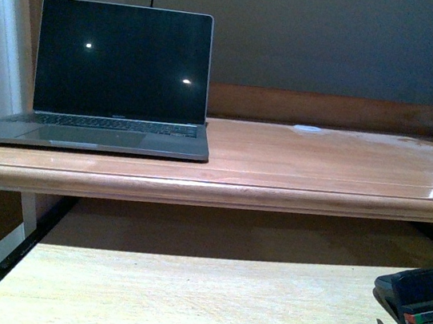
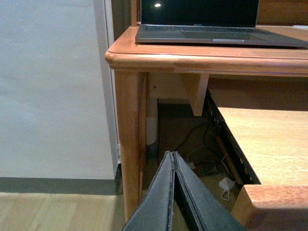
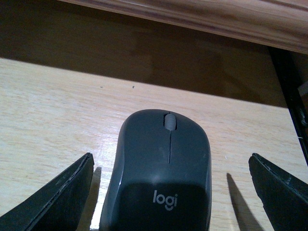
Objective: Place mouse
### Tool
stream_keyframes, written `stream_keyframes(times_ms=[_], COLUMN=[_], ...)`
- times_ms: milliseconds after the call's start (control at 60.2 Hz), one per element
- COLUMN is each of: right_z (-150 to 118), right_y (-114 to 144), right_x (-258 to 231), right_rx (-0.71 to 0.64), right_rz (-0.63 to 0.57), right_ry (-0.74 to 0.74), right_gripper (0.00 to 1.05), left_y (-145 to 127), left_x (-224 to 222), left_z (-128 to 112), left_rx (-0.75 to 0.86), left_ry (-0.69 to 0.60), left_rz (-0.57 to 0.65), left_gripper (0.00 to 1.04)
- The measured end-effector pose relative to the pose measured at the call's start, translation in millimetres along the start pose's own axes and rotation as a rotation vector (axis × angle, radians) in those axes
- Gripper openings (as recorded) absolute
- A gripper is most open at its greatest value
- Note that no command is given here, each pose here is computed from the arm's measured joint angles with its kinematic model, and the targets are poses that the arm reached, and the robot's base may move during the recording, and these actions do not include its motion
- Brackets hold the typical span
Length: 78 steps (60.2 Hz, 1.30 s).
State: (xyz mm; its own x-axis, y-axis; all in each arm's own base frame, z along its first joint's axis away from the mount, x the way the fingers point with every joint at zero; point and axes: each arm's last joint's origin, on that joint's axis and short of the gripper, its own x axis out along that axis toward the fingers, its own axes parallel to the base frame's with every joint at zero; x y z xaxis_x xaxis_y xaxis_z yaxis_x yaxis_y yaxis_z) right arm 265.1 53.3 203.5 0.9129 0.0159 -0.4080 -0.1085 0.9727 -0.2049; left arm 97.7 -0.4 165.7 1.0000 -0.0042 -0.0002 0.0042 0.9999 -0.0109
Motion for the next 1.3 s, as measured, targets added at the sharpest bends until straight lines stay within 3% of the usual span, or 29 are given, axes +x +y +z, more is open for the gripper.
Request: stream_keyframes(times_ms=[465,581,664,747,864,1196,1295], right_z=[-2,-2,-1,2,21,120,141], right_y=[-8,-9,-10,-11,-16,-14,0], right_x=[21,20,16,10,-1,4,27], right_rx=[0.0,0.004,0.006,0.012,0.039,0.103,0.106], right_rz=[-0.056,-0.042,-0.037,-0.027,-0.019,-0.054,-0.058], right_ry=[0.061,0.069,0.078,0.081,0.042,-0.14,-0.142], right_gripper=[0.97,0.83,0.66,0.59,0.58,0.58,0.58], left_y=[0,0,0,0,0,0,0], left_x=[0,0,0,0,0,0,0], left_z=[0,0,0,0,0,0,0], left_rx=[0.0,0.0,0.0,0.0,0.0,0.0,0.001], left_ry=[-0.002,-0.002,-0.002,-0.002,-0.002,-0.002,-0.002], left_rz=[0.0,0.0,0.0,0.0,0.0,0.0,0.0], left_gripper=[0.03,0.03,0.19,0.31,0.49,0.98,0.96])
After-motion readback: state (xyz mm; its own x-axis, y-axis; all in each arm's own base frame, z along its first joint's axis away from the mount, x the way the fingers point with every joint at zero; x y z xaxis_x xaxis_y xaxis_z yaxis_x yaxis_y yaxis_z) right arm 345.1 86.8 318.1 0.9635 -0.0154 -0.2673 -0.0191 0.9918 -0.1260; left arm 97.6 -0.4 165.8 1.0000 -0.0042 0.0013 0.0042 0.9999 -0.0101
